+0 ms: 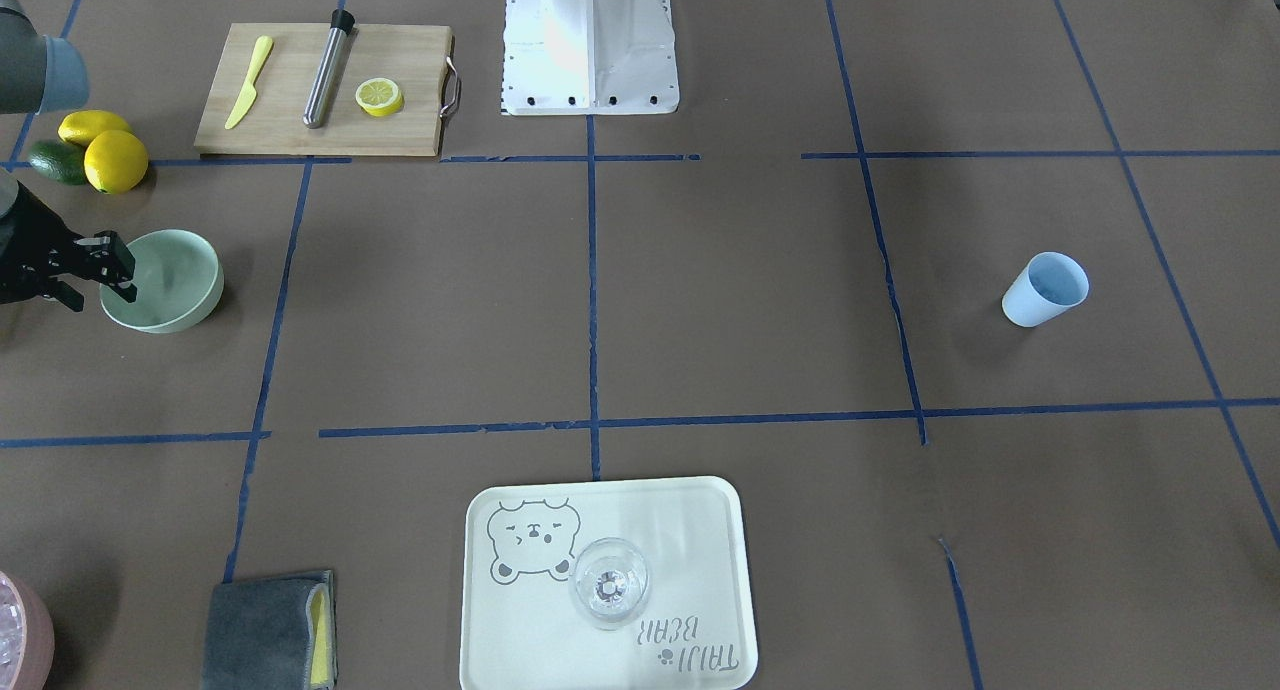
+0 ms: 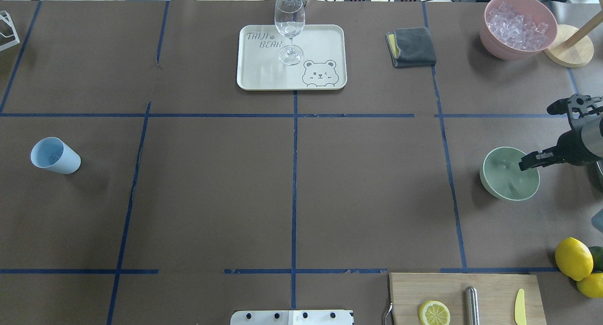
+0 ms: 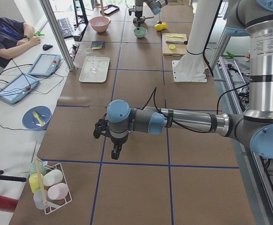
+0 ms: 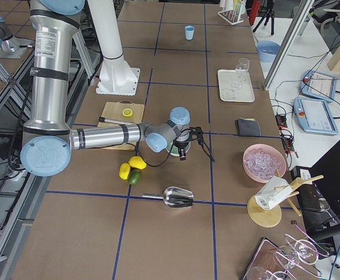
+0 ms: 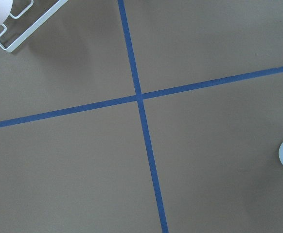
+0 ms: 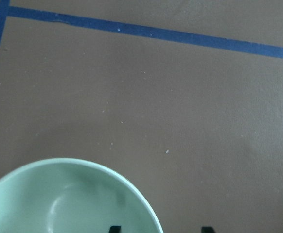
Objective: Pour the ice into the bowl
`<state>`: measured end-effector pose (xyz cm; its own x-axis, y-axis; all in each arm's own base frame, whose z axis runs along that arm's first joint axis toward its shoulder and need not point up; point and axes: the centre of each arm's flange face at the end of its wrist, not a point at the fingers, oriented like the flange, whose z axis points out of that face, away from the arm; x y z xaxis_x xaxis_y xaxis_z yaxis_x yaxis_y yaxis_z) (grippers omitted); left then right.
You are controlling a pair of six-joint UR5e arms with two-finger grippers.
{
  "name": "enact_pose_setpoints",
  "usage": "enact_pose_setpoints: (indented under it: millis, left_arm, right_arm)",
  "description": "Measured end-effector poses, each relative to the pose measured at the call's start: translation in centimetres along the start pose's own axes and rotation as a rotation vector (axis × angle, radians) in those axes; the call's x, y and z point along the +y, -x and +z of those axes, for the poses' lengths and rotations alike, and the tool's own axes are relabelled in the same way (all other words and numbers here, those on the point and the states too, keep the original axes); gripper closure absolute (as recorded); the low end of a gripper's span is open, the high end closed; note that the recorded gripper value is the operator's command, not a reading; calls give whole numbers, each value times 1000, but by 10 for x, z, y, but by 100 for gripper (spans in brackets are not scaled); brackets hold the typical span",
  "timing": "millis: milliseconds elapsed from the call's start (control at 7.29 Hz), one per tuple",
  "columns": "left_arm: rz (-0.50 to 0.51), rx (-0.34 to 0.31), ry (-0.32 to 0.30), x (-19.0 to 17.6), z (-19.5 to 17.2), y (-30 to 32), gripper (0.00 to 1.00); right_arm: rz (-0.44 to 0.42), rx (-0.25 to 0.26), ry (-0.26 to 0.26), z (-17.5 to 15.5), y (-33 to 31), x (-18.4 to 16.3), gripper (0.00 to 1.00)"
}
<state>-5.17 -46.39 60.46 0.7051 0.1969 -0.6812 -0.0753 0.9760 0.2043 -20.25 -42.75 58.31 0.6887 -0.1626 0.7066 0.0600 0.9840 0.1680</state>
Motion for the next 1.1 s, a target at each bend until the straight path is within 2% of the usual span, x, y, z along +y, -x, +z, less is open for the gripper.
enact_pose_setpoints:
  millis: [137,275,824,1098]
  left_arm:
    - [2,0,-2,0,-1,-1,0]
    - [2,-1,-3,0,-1,-1,0]
    - [4,-2,-5,-1,-3,-2,0]
    - [3,-2,-6,0,-3,-1,0]
  right_arm:
    - [-2,-1,2,-1,-1,4,65]
    - [-4,-3,6,-1,-1,7,100]
    - [-20,-7,13,0,3,12,100]
    - [-43,-38,-7,-18,19,11,100]
